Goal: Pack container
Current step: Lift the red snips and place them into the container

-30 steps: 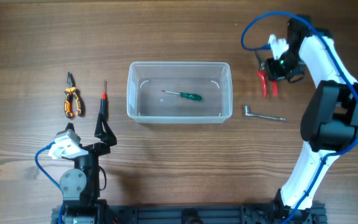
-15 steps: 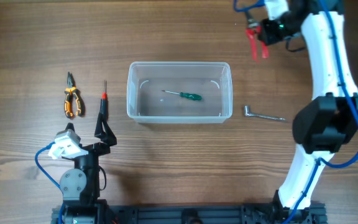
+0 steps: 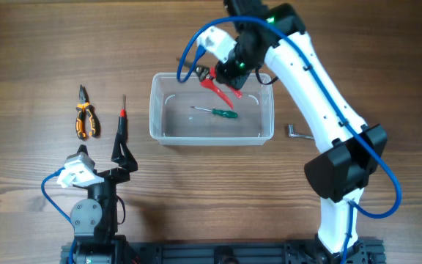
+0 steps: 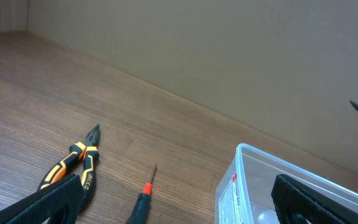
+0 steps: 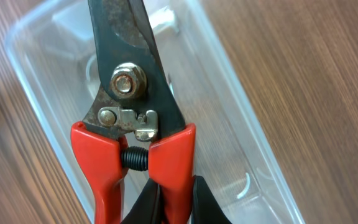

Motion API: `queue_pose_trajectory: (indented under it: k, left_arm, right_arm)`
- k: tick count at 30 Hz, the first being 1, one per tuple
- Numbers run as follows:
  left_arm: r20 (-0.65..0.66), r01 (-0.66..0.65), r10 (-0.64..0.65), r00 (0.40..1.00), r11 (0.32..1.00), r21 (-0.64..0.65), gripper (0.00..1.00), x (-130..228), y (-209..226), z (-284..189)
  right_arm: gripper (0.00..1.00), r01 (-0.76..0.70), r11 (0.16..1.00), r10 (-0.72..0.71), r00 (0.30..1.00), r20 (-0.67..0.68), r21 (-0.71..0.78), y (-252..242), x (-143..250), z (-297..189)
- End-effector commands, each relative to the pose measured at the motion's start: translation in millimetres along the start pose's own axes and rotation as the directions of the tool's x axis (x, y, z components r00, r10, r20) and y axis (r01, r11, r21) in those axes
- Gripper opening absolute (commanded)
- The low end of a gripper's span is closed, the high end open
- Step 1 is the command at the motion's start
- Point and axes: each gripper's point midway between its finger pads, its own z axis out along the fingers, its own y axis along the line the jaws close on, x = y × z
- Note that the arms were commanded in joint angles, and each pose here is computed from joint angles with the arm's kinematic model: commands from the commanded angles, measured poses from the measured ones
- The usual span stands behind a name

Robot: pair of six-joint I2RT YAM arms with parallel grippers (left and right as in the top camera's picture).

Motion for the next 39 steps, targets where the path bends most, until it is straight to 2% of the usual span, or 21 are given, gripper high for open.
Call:
queue_pose_trajectory:
  k: [1,6,17,19,21,23,26,28,30,33,35,39]
  left_arm:
    - [0.003,0.013,-0.013,1.0,1.0,-0.002,1.0,0,0,0]
    - [0.003,0.013,-0.013,1.0,1.0,-0.002,1.0,0,0,0]
    - [0.003,0.013,-0.013,1.0,1.0,-0.002,1.0,0,0,0]
    - [0.003,0.013,-0.013,1.0,1.0,-0.002,1.0,0,0,0]
    - [0.003,0.013,-0.012,1.0,1.0,-0.002,1.0,0,0,0]
    - [0.003,0.013,-0.013,1.0,1.0,-0.002,1.0,0,0,0]
    - [0.003,0.013,-0.013,1.0,1.0,-0.002,1.0,0,0,0]
    - [0.003,0.013,-0.013,1.0,1.0,-0.002,1.0,0,0,0]
    - [0.003,0.013,-0.012,1.0,1.0,-0.002,1.0,0,0,0]
    - [0.003,0.013,-0.013,1.0,1.0,-0.002,1.0,0,0,0]
    - [0.003,0.013,-0.013,1.0,1.0,-0.002,1.0,0,0,0]
    - [0.003,0.013,-0.013,1.0,1.0,-0.002,1.0,0,0,0]
  right_arm:
    - [0.07,0.127,0.987,-0.127,0.992,-0.012,0.099,-10,2,-26]
    - [0.18,0.182,0.979,-0.181,0.983,-0.023,0.091,-12,3,-22]
    - [0.18,0.21,0.978,-0.207,0.973,-0.099,0.015,-8,31,26]
    - [0.17,0.19,0.981,-0.187,0.979,-0.081,0.035,-12,26,26]
    - [0.09,0.117,0.99,-0.116,0.993,-0.027,0.077,-17,13,16]
    - [0.11,0.058,0.992,-0.061,0.998,0.023,0.112,-19,1,-1]
    - [0.28,-0.12,0.974,0.1,0.989,0.107,0.191,-35,-6,-37]
    - [0.43,-0.456,0.851,0.411,0.887,0.209,0.262,-77,21,-76]
    - [0.49,-0.576,0.775,0.529,0.817,0.229,0.261,-97,46,-88]
    - [0.69,-0.655,0.708,0.631,0.754,0.18,0.262,-114,93,-95]
    - [0.78,-0.672,0.689,0.664,0.735,0.137,0.271,-120,119,-99]
    - [0.82,-0.712,0.649,0.716,0.69,0.103,0.268,-126,151,-106]
